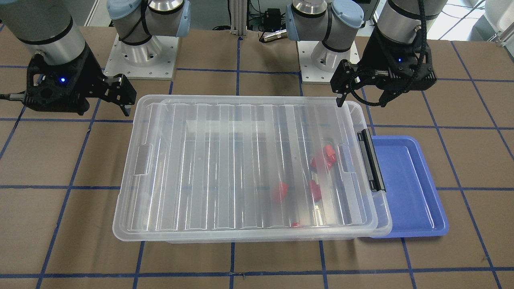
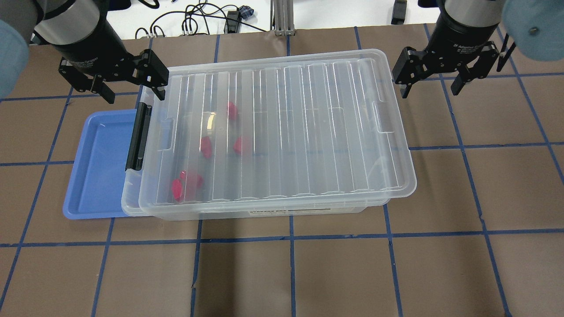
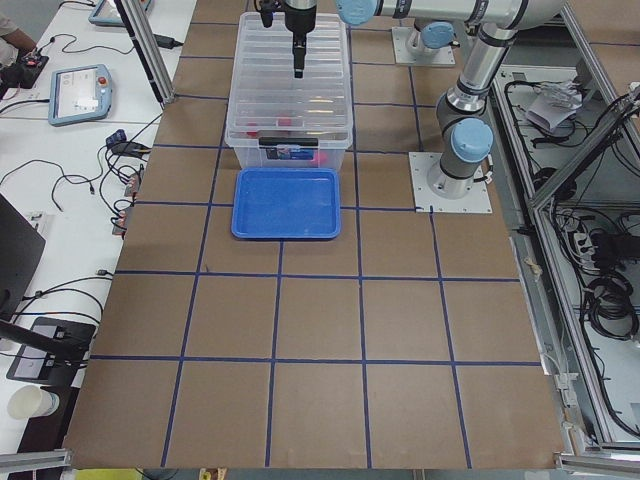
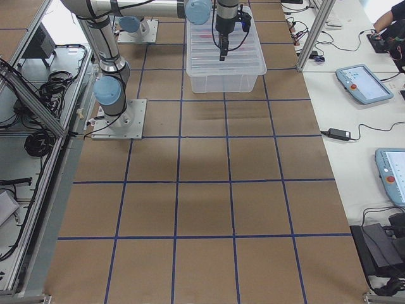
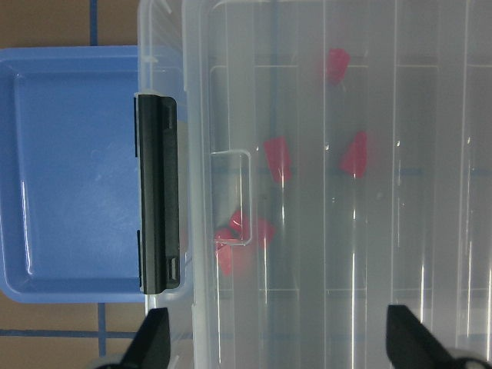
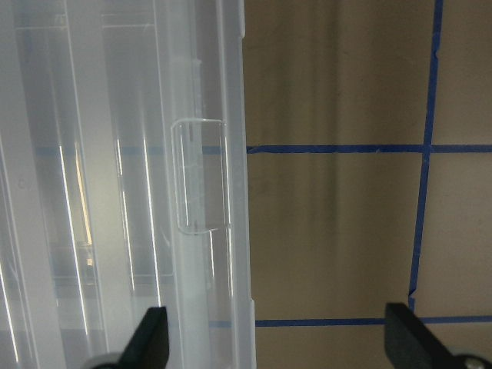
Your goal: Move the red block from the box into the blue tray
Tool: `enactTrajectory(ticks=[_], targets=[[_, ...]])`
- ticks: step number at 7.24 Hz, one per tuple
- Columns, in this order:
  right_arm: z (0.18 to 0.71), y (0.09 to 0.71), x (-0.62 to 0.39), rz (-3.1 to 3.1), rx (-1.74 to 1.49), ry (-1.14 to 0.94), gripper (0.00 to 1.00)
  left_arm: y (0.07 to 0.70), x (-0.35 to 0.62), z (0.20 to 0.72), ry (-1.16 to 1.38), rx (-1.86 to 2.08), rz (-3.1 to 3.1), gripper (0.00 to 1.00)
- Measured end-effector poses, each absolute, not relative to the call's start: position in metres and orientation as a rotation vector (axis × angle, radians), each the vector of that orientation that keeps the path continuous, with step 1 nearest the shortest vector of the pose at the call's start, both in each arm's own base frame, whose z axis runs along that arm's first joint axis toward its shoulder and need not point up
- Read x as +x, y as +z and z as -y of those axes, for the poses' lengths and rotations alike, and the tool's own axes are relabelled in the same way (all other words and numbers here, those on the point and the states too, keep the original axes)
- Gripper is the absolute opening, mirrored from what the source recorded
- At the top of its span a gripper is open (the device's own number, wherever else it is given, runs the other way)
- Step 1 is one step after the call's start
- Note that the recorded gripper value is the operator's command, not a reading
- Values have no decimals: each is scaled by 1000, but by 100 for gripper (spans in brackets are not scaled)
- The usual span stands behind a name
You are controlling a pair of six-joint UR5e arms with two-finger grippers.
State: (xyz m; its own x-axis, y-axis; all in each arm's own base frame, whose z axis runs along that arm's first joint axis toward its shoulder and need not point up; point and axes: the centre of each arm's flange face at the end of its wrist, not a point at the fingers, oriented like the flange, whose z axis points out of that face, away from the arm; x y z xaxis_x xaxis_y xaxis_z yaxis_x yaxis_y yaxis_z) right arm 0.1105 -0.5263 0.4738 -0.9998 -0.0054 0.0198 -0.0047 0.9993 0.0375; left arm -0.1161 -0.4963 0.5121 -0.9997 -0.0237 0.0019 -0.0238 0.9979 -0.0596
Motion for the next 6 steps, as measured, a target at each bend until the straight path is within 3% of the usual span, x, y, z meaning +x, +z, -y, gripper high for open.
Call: enactTrajectory(ticks=[6], targets=[[589, 385, 108, 3124, 0, -103, 100, 512, -116, 495, 94, 37, 3139, 100]])
